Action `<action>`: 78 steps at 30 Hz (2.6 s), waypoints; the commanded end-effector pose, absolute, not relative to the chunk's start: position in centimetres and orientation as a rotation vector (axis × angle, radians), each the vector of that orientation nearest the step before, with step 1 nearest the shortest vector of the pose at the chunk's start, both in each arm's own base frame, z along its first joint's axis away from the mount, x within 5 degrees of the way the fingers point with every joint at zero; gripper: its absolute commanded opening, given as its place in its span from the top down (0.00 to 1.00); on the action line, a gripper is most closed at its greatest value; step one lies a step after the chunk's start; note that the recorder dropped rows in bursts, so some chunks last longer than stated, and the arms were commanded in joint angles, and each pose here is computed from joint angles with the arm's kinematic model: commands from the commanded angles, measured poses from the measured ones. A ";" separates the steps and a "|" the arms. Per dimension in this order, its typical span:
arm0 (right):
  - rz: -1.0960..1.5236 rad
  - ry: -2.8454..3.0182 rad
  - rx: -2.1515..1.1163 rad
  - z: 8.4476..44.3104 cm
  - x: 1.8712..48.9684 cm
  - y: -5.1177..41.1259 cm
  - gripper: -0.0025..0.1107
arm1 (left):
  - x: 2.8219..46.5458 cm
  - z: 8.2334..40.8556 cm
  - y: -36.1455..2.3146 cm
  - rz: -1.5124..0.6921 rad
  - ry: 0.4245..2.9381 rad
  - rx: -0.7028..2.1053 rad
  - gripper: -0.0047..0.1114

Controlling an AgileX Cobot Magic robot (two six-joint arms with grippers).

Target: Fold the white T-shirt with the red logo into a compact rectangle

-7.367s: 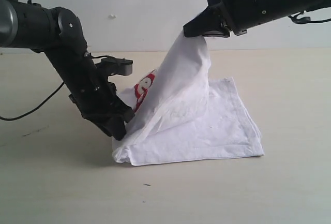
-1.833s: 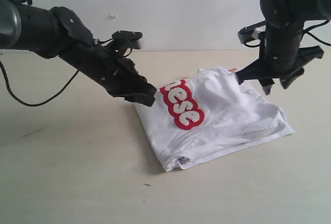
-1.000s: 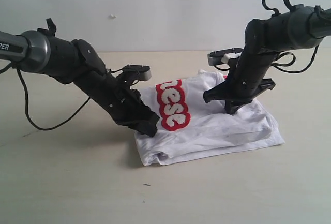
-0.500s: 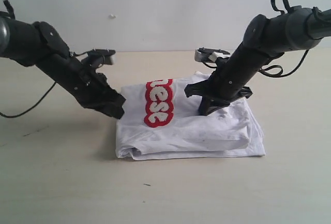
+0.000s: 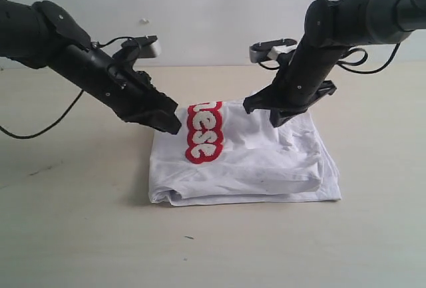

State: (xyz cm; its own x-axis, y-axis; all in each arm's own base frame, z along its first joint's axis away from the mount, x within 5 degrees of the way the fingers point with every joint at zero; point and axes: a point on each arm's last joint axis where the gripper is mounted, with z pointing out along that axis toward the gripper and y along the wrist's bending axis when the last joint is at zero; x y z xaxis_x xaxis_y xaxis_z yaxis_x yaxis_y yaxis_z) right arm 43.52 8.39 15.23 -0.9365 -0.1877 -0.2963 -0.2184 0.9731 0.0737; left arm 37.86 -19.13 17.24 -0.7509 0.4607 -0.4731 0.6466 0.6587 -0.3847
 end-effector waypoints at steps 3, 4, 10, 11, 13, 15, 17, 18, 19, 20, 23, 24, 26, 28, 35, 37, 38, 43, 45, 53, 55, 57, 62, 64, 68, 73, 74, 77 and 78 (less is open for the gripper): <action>-0.001 2.896 -0.271 16.0 42.9 7.3 0.98 | 37.5 16.2 -22.3 -0.830 2.442 0.887 0.69; -0.008 2.912 -0.276 16.0 42.8 7.3 0.98 | 37.5 16.0 -22.6 -0.826 2.432 0.887 0.69; -0.013 2.945 -0.278 16.0 42.5 7.2 0.98 | 37.3 13.6 -24.3 -0.824 2.428 0.903 0.69; -0.014 2.947 -0.278 16.0 42.5 7.2 0.98 | 37.3 13.1 -24.5 -0.828 2.439 0.895 0.69; -0.015 2.954 -0.279 16.1 42.4 7.2 0.98 | 37.3 12.1 -24.5 -0.824 2.460 0.894 0.69; -0.016 2.967 -0.280 16.1 42.3 7.2 0.98 | 37.3 11.3 -24.5 -0.819 2.479 0.897 0.69; -0.017 2.969 -0.280 16.1 42.2 7.2 0.98 | 37.2 10.2 -24.4 -0.792 2.509 0.912 0.69; -0.017 2.969 -0.280 16.1 42.2 7.2 0.98 | 37.3 9.7 -24.2 -0.778 2.525 0.910 0.69; -0.017 2.969 -0.280 16.1 42.2 7.2 0.98 | 37.4 9.4 -24.0 -0.766 2.539 0.901 0.69; -0.017 2.969 -0.280 16.1 42.2 7.2 0.98 | 37.5 9.3 -23.8 -0.751 2.547 0.895 0.69; -0.017 2.969 -0.280 16.1 42.2 7.2 0.98 | 37.8 8.8 -22.9 -0.702 2.592 0.873 0.69; -0.017 2.969 -0.280 16.1 42.2 7.2 0.98 | 37.9 8.8 -22.5 -0.687 2.609 0.866 0.69; -0.013 2.969 -0.277 16.1 42.2 7.2 0.98 | 38.2 8.6 -21.6 -0.658 2.640 0.846 0.69; -0.012 2.967 -0.277 16.1 42.2 7.2 0.98 | 38.6 8.5 -20.6 -0.641 2.660 0.836 0.69; 0.016 2.941 -0.261 16.1 42.5 7.4 0.98 | 39.2 8.5 -18.1 -0.694 2.724 0.783 0.69; 0.025 2.932 -0.255 16.2 42.5 7.5 0.98 | 39.1 8.5 -18.0 -0.699 2.729 0.784 0.69; 0.026 2.927 -0.255 16.2 42.6 7.5 0.98 | 39.1 8.5 -18.0 -0.704 2.730 0.782 0.69; 0.028 2.908 -0.253 16.2 42.8 7.5 0.98 | 39.0 8.8 -18.5 -0.776 2.717 0.766 0.69; 0.029 2.900 -0.252 16.2 42.8 7.5 0.98 | 38.8 9.3 -18.8 -0.843 2.701 0.774 0.69; -0.023 2.766 -0.181 18.4 43.5 7.1 0.98 | 38.1 14.8 -19.3 -0.934 2.546 0.877 0.69; -0.068 2.717 -0.160 20.0 43.4 6.7 0.98 | 38.1 17.3 -19.0 -0.888 2.477 0.906 0.71; -0.105 2.685 -0.178 21.3 43.0 6.4 0.98 | 38.1 19.5 -18.5 -0.826 2.416 0.903 0.79; -0.224 2.623 -0.174 23.6 41.2 5.3 0.98 | 37.8 24.3 -17.4 -0.700 2.269 0.836 0.96; -0.248 2.600 -0.163 24.3 40.3 4.9 0.98 | 37.2 25.8 -16.8 -0.631 2.217 0.786 0.96; -0.222 2.535 -0.143 25.6 38.6 4.7 0.98 | 35.7 27.7 -15.2 -0.497 2.130 0.694 0.96; -0.148 2.427 -0.111 27.1 36.2 4.6 0.98 | 32.8 30.1 -12.7 -0.320 1.998 0.557 0.96; -0.136 2.403 -0.113 27.4 35.6 4.6 0.98 | 32.1 30.6 -12.3 -0.299 1.975 0.536 0.96; -0.110 2.353 -0.115 28.2 33.7 4.4 0.98 | 30.2 31.7 -11.2 -0.268 1.925 0.475 0.96; -0.105 2.341 -0.117 28.4 33.1 4.3 0.98 | 29.5 32.1 -10.9 -0.268 1.910 0.457 0.96</action>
